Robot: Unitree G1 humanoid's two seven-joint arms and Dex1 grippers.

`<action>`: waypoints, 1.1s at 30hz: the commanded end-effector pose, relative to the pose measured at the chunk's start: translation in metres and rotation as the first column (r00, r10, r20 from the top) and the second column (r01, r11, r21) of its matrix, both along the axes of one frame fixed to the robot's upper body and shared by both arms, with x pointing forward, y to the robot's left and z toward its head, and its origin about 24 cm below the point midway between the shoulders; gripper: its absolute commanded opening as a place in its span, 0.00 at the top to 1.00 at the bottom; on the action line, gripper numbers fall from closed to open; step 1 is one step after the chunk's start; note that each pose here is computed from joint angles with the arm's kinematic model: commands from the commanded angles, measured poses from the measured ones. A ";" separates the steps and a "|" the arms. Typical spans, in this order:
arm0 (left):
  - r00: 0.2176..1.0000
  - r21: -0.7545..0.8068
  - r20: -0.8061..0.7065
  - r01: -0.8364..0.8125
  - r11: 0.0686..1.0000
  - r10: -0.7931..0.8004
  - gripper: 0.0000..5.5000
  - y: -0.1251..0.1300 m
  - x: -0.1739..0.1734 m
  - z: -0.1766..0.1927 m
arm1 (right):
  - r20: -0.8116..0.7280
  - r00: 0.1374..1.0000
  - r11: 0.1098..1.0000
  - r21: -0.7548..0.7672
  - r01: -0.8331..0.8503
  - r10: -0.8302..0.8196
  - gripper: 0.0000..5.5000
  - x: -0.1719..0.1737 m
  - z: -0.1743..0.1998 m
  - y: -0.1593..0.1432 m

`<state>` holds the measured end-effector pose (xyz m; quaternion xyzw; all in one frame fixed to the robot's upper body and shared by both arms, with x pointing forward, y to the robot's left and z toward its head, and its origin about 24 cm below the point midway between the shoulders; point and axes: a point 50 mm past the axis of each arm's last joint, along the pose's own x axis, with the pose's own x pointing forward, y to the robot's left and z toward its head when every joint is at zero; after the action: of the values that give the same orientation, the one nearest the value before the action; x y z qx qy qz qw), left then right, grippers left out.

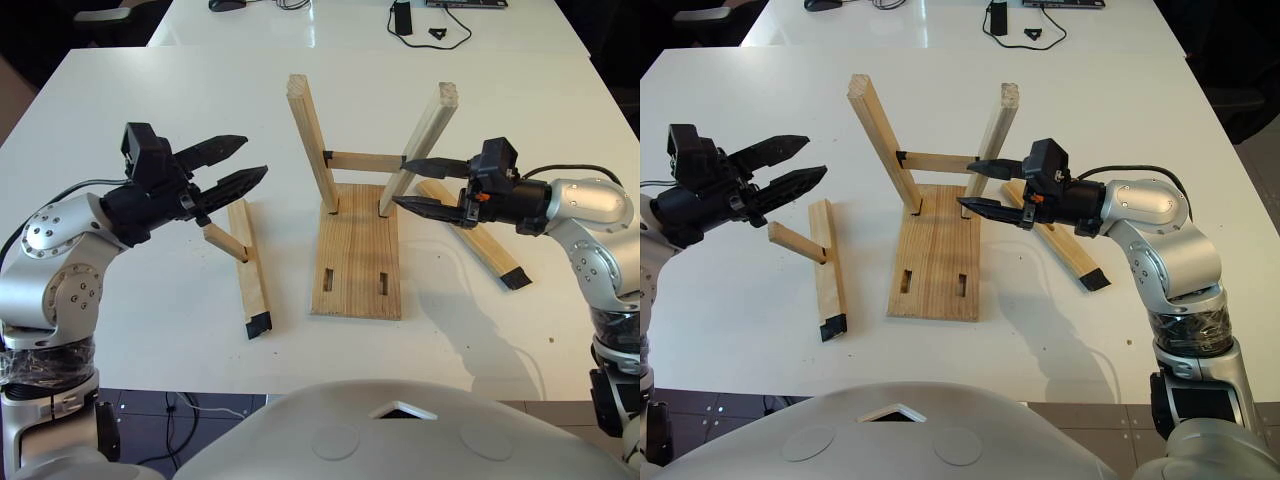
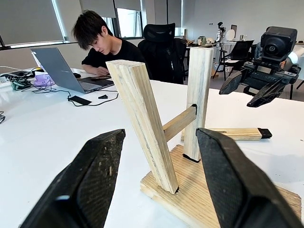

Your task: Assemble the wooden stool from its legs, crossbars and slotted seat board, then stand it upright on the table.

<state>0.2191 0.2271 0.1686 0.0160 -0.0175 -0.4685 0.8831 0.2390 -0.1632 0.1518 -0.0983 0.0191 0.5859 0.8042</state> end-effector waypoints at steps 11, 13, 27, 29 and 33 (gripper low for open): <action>0.996 -0.054 0.008 -0.084 0.995 0.085 0.50 0.006 -0.005 -0.005 | 0.012 0.999 0.999 -0.026 -0.031 0.031 0.56 0.005 0.008 -0.003; 0.996 -0.061 0.015 -0.091 0.994 0.093 0.50 0.006 -0.005 -0.004 | 0.012 0.999 0.999 -0.028 -0.033 0.033 0.56 0.005 0.009 -0.004; 0.988 -0.159 -0.105 -0.129 0.979 0.114 0.50 -0.009 -0.007 -0.053 | 0.004 0.999 0.998 -0.040 -0.048 0.048 0.56 0.007 0.008 -0.003; 0.995 -0.166 -0.026 -0.104 0.981 0.101 0.50 -0.009 -0.006 -0.030 | 0.005 0.999 0.998 -0.039 -0.049 0.049 0.56 0.007 0.008 -0.003; 0.997 -0.137 0.075 -0.025 0.990 0.035 0.50 -0.017 -0.015 0.003 | 0.009 0.999 0.998 -0.033 -0.044 0.044 0.56 0.006 0.008 -0.003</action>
<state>0.2078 0.2148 0.1531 -0.0511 -0.0686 -0.4333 0.8972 0.2447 -0.1663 0.1567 -0.1070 0.0246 0.6031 0.7901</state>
